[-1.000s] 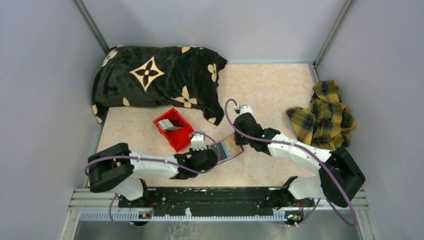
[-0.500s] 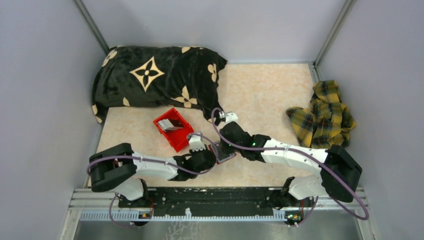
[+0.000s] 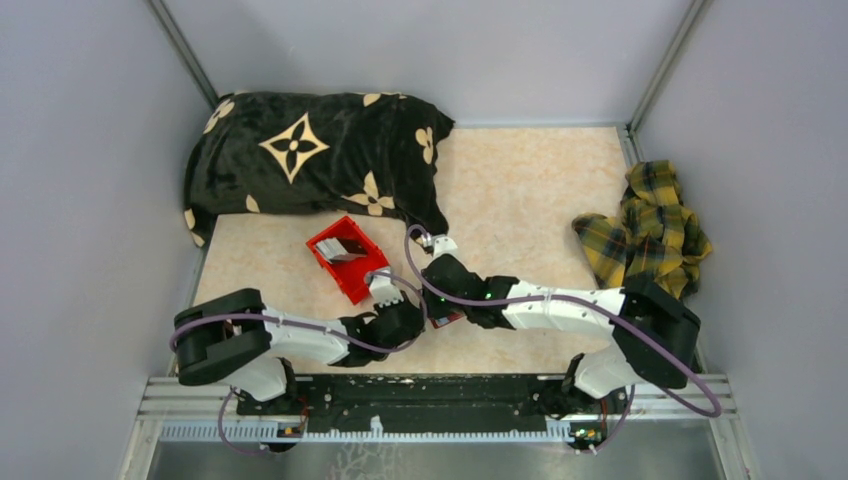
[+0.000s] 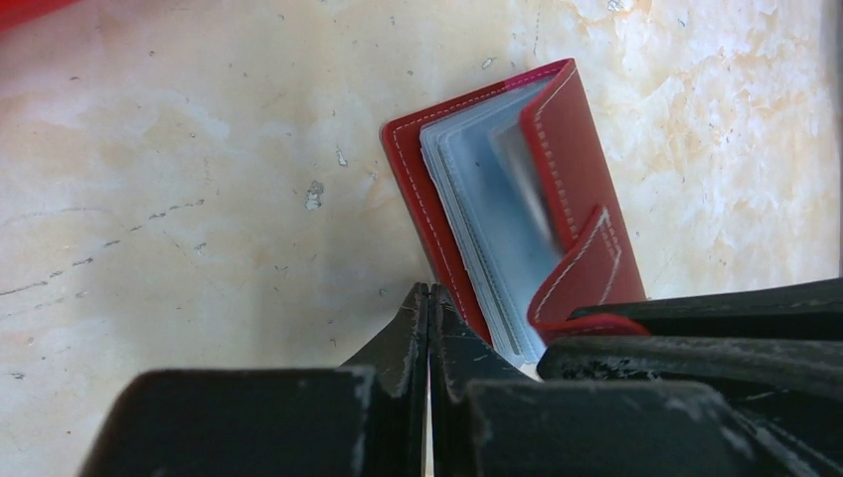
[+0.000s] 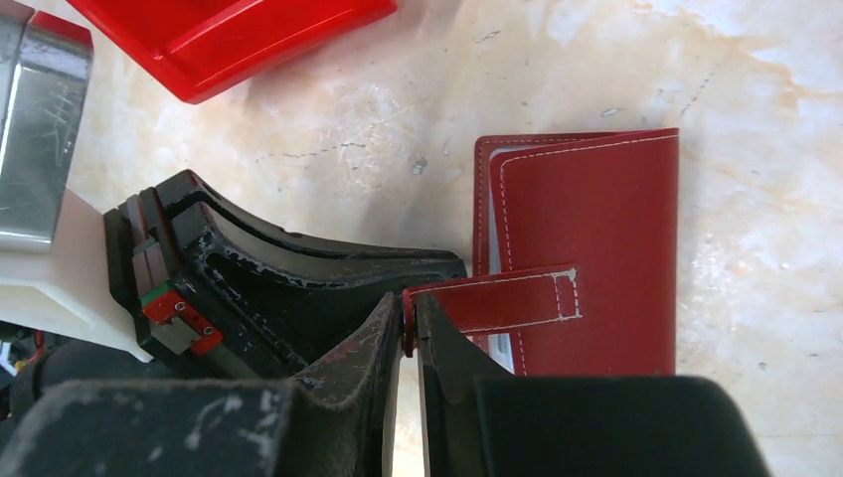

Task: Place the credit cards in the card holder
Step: Close the card holder at the center of the board.

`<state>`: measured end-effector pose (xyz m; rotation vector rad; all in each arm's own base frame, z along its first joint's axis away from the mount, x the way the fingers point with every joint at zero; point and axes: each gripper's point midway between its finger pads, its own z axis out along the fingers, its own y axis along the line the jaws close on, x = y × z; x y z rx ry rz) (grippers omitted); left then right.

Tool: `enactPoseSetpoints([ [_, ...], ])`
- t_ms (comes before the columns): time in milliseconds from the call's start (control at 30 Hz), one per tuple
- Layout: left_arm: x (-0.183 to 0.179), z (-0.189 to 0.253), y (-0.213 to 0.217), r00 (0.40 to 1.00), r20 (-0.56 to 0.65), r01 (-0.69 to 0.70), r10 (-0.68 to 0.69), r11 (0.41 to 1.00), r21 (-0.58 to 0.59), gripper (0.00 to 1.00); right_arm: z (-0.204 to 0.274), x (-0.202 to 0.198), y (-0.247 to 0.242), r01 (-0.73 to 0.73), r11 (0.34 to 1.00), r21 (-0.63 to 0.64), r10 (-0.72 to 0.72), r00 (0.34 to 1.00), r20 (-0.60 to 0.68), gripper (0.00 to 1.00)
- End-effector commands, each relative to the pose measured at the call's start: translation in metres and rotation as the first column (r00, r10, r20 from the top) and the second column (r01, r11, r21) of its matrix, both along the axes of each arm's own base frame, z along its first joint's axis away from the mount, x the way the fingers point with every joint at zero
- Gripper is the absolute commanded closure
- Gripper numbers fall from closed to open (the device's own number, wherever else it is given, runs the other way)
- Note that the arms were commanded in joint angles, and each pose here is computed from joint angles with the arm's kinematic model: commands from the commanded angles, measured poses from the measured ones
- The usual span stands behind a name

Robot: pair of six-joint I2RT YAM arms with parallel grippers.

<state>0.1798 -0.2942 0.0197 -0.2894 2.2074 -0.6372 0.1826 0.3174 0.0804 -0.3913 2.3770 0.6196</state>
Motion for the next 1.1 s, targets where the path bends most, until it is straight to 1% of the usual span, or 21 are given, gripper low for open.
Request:
enactPoseSetpoints([
  [0, -0.022, -0.038, 0.031, 0.995, -0.097, 0.029, -0.017, 0.992, 0.123, 1.0, 0.02, -0.001, 0.032, -0.028, 0.992, 0.122, 0.027, 1.0, 0.005, 0.88],
  [300, -0.022, -0.034, 0.045, 0.995, -0.095, -0.024, 0.034, 0.995, 0.101, 1.0, 0.002, -0.012, 0.048, -0.073, 0.989, 0.126, 0.08, 0.996, -0.047, 0.81],
  [667, -0.026, -0.022, 0.06, 0.992, -0.099, -0.065, 0.075, 0.993, 0.101, 1.0, -0.014, -0.023, 0.053, -0.107, 0.983, 0.149, 0.123, 0.988, -0.098, 0.65],
  [900, -0.025, 0.003, 0.069, 0.992, -0.061, -0.101, 0.108, 0.99, 0.097, 0.99, -0.014, -0.029, 0.056, -0.124, 0.976, 0.177, 0.144, 0.984, -0.103, 0.63],
  [1067, -0.017, 0.037, 0.073, 0.991, 0.008, -0.134, 0.134, 0.985, 0.107, 0.99, 0.005, -0.031, 0.061, -0.157, 0.964, 0.213, 0.175, 0.982, -0.069, 0.63],
])
